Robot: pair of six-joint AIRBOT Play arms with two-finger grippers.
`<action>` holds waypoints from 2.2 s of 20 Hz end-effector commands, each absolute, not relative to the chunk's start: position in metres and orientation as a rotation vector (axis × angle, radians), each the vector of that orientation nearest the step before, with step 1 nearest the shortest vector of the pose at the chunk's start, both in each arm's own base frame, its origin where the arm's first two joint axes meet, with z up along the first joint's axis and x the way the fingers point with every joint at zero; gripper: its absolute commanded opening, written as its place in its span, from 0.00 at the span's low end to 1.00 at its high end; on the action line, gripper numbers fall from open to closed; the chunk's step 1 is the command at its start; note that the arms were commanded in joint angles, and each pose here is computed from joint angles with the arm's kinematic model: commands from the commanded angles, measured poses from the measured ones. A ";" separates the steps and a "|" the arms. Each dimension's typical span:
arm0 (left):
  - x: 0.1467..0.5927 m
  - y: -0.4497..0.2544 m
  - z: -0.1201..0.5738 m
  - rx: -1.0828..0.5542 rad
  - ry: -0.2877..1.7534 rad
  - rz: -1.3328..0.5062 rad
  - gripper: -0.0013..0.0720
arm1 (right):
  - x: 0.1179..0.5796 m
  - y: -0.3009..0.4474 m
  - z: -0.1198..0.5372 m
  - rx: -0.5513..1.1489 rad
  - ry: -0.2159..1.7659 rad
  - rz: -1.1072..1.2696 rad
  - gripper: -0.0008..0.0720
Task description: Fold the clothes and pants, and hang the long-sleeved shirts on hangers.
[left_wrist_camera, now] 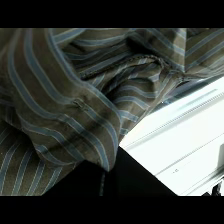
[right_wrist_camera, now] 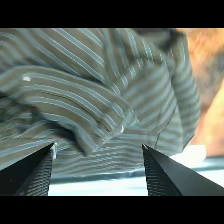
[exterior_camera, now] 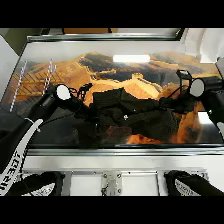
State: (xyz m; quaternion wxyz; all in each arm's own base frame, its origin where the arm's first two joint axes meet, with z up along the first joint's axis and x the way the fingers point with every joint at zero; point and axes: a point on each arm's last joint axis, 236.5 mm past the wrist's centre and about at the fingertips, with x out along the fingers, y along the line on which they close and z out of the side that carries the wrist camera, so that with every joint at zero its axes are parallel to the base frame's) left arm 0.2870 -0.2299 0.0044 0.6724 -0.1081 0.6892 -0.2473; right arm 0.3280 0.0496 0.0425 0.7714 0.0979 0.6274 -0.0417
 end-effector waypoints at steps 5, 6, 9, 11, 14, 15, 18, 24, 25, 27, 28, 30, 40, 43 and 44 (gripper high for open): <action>0.292 -0.231 0.005 -0.228 1.525 -0.573 0.04 | 0.348 0.073 0.015 0.494 1.254 -0.143 0.83; 0.292 -0.231 0.005 -0.228 1.525 -0.572 0.04 | 0.349 0.073 0.015 0.496 1.246 -0.141 0.83; 0.293 -0.231 0.005 -0.229 1.521 -0.572 0.04 | 0.351 0.073 0.019 0.507 1.233 -0.143 0.83; 0.294 -0.231 0.005 -0.227 1.516 -0.574 0.04 | 0.351 0.070 0.030 0.518 1.199 -0.140 0.83; 0.297 -0.232 0.005 -0.229 1.501 -0.574 0.04 | 0.353 0.053 0.045 0.571 1.150 -0.169 0.83; 0.298 -0.232 0.006 -0.230 1.499 -0.574 0.04 | 0.354 0.048 0.044 0.596 1.150 -0.181 0.83; 0.298 -0.233 0.006 -0.230 1.497 -0.574 0.04 | 0.356 0.048 0.023 0.592 1.208 -0.204 0.83; 0.298 -0.232 0.005 -0.230 1.499 -0.574 0.04 | 0.381 0.073 0.002 0.657 1.201 -0.146 0.83; 0.297 -0.232 0.005 -0.229 1.502 -0.574 0.04 | 0.375 0.066 -0.005 0.619 1.230 -0.168 0.83; 0.297 -0.232 0.005 -0.229 1.503 -0.575 0.04 | 0.352 0.051 -0.024 0.477 1.343 -0.192 0.83; 0.296 -0.232 0.005 -0.228 1.507 -0.575 0.04 | 0.342 0.043 -0.031 0.399 1.396 -0.190 0.76; 0.292 -0.227 0.008 -0.225 1.534 -0.577 0.04 | 0.334 0.032 -0.027 0.262 1.423 -0.141 0.17; 0.270 -0.211 0.129 -0.084 1.505 -0.725 0.04 | 0.276 0.036 0.145 0.087 1.441 0.004 0.04; 0.223 -0.213 0.101 -0.057 1.601 -0.746 0.04 | 0.252 0.041 0.145 0.070 1.452 0.023 0.04; 0.209 -0.211 0.090 -0.055 1.635 -0.745 0.04 | 0.244 0.042 0.143 0.080 1.452 0.015 0.04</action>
